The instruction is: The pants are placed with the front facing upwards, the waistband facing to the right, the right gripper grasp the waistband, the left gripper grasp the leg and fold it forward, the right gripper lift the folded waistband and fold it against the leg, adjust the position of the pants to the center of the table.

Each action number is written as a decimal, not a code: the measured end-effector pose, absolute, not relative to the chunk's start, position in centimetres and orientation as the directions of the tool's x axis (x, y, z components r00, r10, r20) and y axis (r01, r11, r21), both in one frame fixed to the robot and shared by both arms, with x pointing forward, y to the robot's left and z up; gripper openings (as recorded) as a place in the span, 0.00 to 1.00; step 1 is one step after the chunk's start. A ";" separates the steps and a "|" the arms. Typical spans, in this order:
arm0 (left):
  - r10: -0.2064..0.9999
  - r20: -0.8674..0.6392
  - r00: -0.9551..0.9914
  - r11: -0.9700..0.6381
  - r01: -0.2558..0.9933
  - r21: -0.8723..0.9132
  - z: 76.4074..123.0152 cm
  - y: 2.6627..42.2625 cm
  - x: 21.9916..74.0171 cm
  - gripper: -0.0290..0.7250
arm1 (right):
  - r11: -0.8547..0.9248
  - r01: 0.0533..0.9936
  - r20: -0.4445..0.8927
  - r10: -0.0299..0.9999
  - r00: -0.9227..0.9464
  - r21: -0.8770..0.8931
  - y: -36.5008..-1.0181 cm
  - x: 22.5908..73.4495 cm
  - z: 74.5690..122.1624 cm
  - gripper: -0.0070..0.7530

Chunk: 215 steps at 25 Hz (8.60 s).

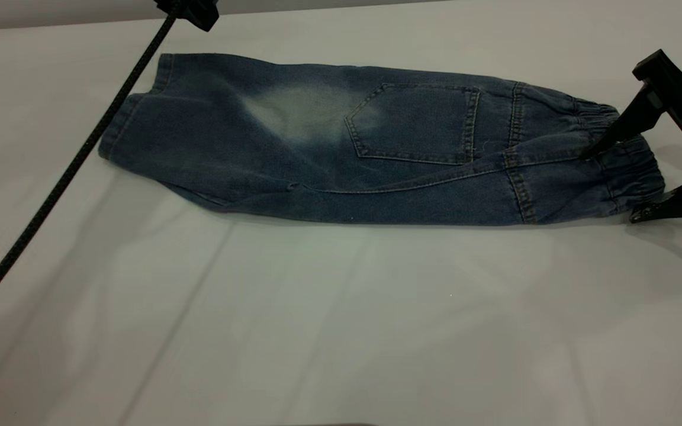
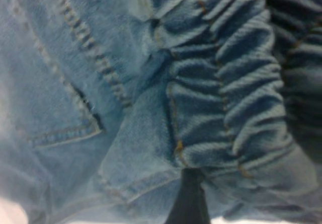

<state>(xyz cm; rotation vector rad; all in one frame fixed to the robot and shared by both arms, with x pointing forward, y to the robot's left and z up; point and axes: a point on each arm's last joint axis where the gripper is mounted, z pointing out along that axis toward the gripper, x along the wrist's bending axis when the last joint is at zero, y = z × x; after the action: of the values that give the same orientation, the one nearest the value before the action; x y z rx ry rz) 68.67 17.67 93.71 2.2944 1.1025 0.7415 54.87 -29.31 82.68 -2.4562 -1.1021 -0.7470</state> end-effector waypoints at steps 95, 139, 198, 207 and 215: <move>0.824 0.265 0.501 -0.434 0.258 0.863 113.6 15.6 60.0 0.55 | 0.253 0.656 0.376 0.652 -0.658 0.711 0.2 58.9 88.9 0.11; 0.848 0.247 0.469 -0.354 0.154 0.922 120.2 17.5 54.8 0.55 | -0.408 0.906 0.417 0.808 0.416 -0.112 8.1 63.6 87.6 0.59; 0.839 0.259 0.479 -0.332 0.073 0.940 127.3 21.9 42.8 0.55 | 0.356 0.678 0.143 0.814 -0.564 0.644 1.2 55.7 118.2 0.59; 0.841 0.157 0.519 -0.324 0.250 0.912 127.4 24.7 35.2 0.55 | 0.290 0.433 0.110 0.712 -0.694 0.853 -7.2 46.4 131.2 0.59; 0.859 0.082 0.505 -0.304 0.374 0.877 126.1 25.8 32.6 0.55 | 0.367 0.465 0.084 0.705 -0.704 0.806 -13.1 40.3 129.7 0.59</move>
<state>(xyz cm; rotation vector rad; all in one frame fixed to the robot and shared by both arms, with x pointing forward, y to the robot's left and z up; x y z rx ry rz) 32.61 25.76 126.08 1.8879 1.0198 0.7119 40.26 -13.11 129.68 -1.2392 -2.8154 -1.4958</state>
